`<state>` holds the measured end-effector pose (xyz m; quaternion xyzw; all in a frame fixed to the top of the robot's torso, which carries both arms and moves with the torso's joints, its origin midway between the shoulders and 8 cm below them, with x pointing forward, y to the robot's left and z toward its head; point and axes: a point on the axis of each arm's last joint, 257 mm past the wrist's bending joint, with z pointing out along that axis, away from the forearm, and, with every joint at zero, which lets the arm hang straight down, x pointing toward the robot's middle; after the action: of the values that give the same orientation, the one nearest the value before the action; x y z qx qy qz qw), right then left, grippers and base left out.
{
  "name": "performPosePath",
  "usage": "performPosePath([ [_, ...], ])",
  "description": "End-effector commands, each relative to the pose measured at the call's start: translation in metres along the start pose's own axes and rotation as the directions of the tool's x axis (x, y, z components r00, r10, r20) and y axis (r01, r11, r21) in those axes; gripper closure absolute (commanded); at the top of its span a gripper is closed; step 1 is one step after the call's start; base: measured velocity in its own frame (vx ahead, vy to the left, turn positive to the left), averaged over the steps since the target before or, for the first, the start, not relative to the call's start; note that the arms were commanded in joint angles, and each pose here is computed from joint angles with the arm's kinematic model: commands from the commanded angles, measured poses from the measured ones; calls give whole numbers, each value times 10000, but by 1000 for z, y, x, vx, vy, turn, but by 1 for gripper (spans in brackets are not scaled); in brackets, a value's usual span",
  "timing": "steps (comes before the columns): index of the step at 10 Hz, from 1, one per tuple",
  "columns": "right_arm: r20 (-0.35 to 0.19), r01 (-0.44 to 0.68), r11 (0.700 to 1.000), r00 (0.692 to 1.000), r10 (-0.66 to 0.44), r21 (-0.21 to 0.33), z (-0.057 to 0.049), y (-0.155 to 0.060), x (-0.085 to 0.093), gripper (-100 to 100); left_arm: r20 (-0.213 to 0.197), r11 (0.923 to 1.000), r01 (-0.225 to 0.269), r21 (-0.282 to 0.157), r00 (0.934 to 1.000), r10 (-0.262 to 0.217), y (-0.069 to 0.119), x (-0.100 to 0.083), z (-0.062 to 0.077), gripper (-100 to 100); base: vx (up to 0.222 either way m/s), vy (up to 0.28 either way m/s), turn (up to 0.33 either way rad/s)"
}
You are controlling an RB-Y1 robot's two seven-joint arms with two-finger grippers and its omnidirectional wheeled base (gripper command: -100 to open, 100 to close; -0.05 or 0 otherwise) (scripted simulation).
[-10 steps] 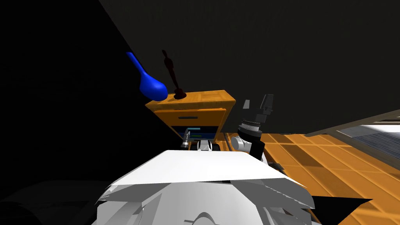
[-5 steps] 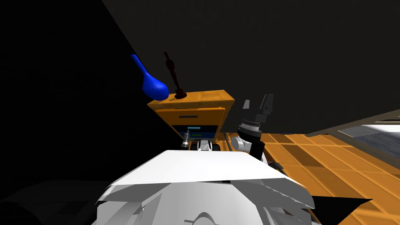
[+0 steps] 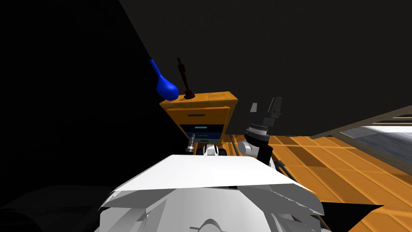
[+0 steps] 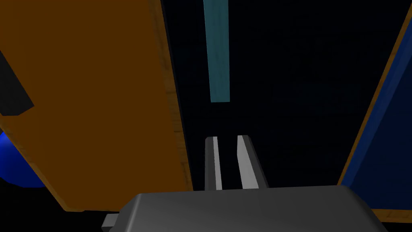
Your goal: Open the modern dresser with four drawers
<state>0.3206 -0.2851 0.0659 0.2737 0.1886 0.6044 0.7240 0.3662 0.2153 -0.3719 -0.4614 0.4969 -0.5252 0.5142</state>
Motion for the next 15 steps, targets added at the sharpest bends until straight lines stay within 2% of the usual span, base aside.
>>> performPosePath([
  [1,0,1,10000,10000,-1,0,0,0,0,0,-175,9990,-445,-11,9989,444,0,-16,0,-100,32,-12,0],
  [2,0,1,10000,10000,-1,0,0,0,0,0,-156,9991,-430,-19,9990,429,-3,-16,10,-100,98,-18,-5],
  [3,0,1,10000,10000,-1,1,0,0,0,0,-190,9986,-530,-30,9984,529,-4,-20,13,-100,117,-31,-6],
  [7,0,0,10000,10000,0,0,0,0,0,0,76,9998,167,-90,9998,-166,-4,4,23,-100,61,-20,-1],
  [8,0,0,10000,10000,0,0,0,0,0,0,36,9999,65,-94,10000,-64,-2,1,22,-100,4,-7,-1],
  [9,0,0,10000,10000,0,0,0,0,0,0,38,9999,74,-93,10000,-74,-7,1,33,-100,37,-3,2],
  [10,0,0,10000,10000,0,0,0,0,0,0,36,9999,71,-94,10000,-71,-9,1,37,-100,67,0,0],
  [11,0,1,10000,10000,-1,0,0,0,0,0,38,9999,73,-73,10000,-73,-7,0,33,-100,31,1,-1],
  [12,0,1,10000,10000,-1,0,0,0,0,0,41,9999,81,-93,10000,-80,-3,1,24,100,-37,-5,-2],
  [15,0,-1,10000,10000,1,-2,0,0,0,0,-18,10000,83,-39,10000,-83,-10,2,30,100,-118,2,19],
])
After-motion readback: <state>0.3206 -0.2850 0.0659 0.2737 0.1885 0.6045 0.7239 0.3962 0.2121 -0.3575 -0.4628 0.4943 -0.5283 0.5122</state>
